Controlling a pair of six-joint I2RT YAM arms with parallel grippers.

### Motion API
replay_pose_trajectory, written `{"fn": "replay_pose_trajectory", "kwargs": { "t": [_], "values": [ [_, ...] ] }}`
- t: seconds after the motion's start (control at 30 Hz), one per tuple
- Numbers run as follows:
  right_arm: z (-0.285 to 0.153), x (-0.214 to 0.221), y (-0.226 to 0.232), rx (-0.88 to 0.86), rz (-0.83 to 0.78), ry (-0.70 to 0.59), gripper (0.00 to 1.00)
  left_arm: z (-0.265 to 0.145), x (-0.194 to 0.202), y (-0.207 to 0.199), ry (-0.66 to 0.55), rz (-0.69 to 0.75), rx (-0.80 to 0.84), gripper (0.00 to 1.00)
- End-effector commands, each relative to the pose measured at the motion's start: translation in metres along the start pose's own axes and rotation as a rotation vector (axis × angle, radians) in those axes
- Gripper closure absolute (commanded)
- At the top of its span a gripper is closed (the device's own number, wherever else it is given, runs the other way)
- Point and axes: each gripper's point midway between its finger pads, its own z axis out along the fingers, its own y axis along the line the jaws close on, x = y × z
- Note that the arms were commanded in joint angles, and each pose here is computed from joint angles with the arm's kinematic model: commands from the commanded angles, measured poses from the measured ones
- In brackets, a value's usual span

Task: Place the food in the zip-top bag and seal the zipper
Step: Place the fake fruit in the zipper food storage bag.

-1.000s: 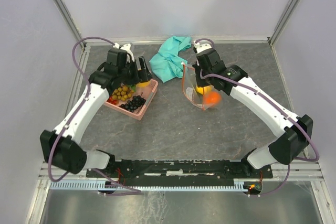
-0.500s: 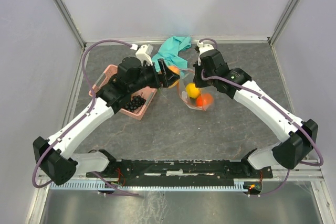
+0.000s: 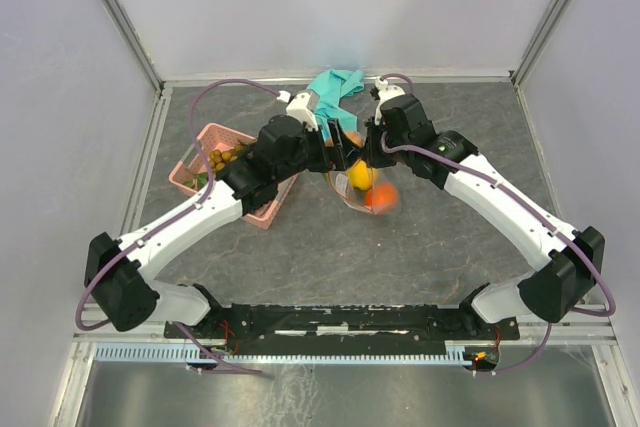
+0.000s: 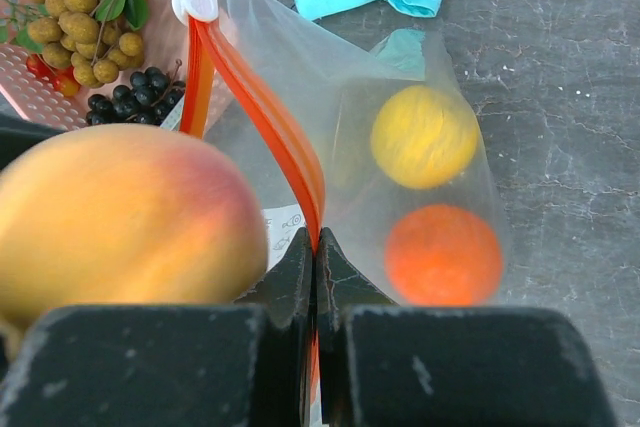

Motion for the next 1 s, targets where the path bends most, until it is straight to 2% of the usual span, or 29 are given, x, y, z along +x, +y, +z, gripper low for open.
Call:
{"fn": "replay_pose_trajectory", "kwargs": {
  "t": [0.0,0.2,0.33,0.47,0.7,0.8,0.97],
  "values": [
    [-0.009,-0.023,0.010,-0.043,0.034,-0.082,0.98,0.009,0.001,0.023,-0.042,-0.052,-0.129,0.39],
    [-0.007,-0.024,0.013,-0.054,0.039,-0.078,0.98,0.015,0.023,0.058,0.031,-0.061,-0.302,0.38],
    [-0.003,-0.022,0.016,-0.067,0.047,-0.068,0.98,0.021,0.027,0.054,0.057,-0.056,-0.299,0.33],
    [0.001,-0.022,0.019,-0.079,0.054,-0.060,0.98,0.025,0.028,0.051,0.069,-0.047,-0.308,0.22],
    [0.003,-0.023,0.019,-0.073,0.058,-0.061,0.98,0.022,0.026,0.041,0.097,-0.058,-0.291,0.11],
    [0.003,-0.024,0.017,-0.064,0.061,-0.065,0.98,0.018,0.025,0.036,0.108,-0.060,-0.279,0.00],
    [0.004,-0.024,0.017,-0.059,0.060,-0.063,0.98,0.012,0.027,0.036,0.131,-0.058,-0.283,0.00]
  ]
}}
